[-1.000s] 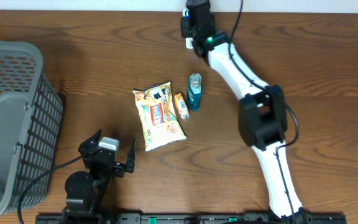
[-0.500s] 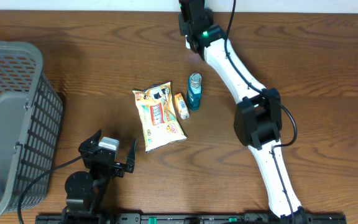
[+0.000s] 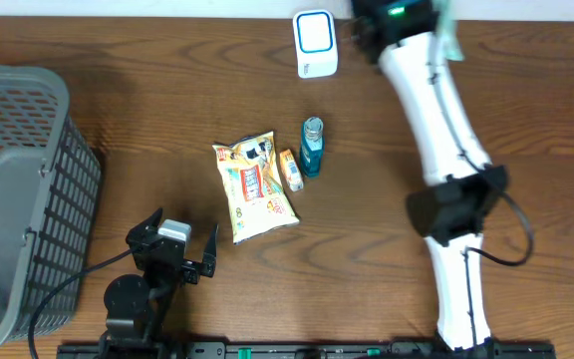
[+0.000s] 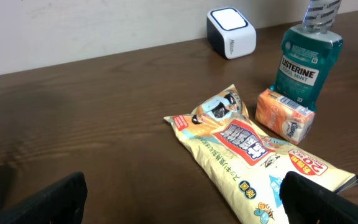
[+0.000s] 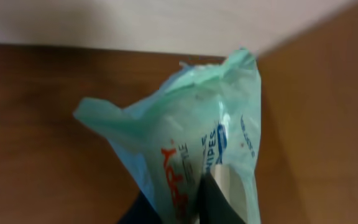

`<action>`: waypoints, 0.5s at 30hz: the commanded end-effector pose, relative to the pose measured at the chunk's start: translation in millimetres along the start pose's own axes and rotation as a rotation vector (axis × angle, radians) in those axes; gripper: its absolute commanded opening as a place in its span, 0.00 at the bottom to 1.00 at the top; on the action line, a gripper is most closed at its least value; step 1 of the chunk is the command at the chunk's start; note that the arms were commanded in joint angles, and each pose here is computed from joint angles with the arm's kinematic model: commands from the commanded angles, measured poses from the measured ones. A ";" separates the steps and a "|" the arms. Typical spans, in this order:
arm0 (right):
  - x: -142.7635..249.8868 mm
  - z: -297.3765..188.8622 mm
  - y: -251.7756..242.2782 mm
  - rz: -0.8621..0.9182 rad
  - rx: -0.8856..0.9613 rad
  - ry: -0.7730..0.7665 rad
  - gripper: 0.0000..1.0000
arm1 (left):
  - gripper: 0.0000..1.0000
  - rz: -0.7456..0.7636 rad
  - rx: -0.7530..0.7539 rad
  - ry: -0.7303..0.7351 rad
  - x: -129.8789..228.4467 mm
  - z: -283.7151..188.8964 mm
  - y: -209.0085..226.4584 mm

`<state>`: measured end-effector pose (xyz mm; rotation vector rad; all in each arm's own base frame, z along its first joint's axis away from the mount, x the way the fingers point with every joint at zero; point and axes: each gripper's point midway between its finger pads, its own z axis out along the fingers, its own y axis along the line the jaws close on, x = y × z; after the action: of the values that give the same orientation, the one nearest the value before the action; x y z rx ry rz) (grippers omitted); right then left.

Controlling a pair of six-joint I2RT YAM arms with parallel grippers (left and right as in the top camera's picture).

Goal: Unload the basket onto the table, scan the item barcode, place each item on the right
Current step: 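Move the green pack to the right table edge and release it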

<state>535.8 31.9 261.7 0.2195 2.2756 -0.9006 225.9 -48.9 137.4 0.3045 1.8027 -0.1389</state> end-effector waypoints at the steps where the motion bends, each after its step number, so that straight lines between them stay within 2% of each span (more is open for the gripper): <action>1: 26.4 49.7 -83.0 0.207 0.122 0.151 0.01 | 0.98 -0.010 0.022 0.039 12.8 1.7 -4.4; 8: 118.0 150.5 -140.9 0.331 0.084 0.502 0.01 | 0.98 -0.010 0.022 0.039 12.8 1.7 -4.4; 15: 222.9 221.5 -176.9 0.458 0.096 0.745 0.01 | 0.98 -0.010 0.022 0.039 12.8 1.7 -4.4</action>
<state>432.8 -255.4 123.2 1.1277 2.6077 -0.8476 225.9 -48.9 137.4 0.3045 1.8027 -0.1389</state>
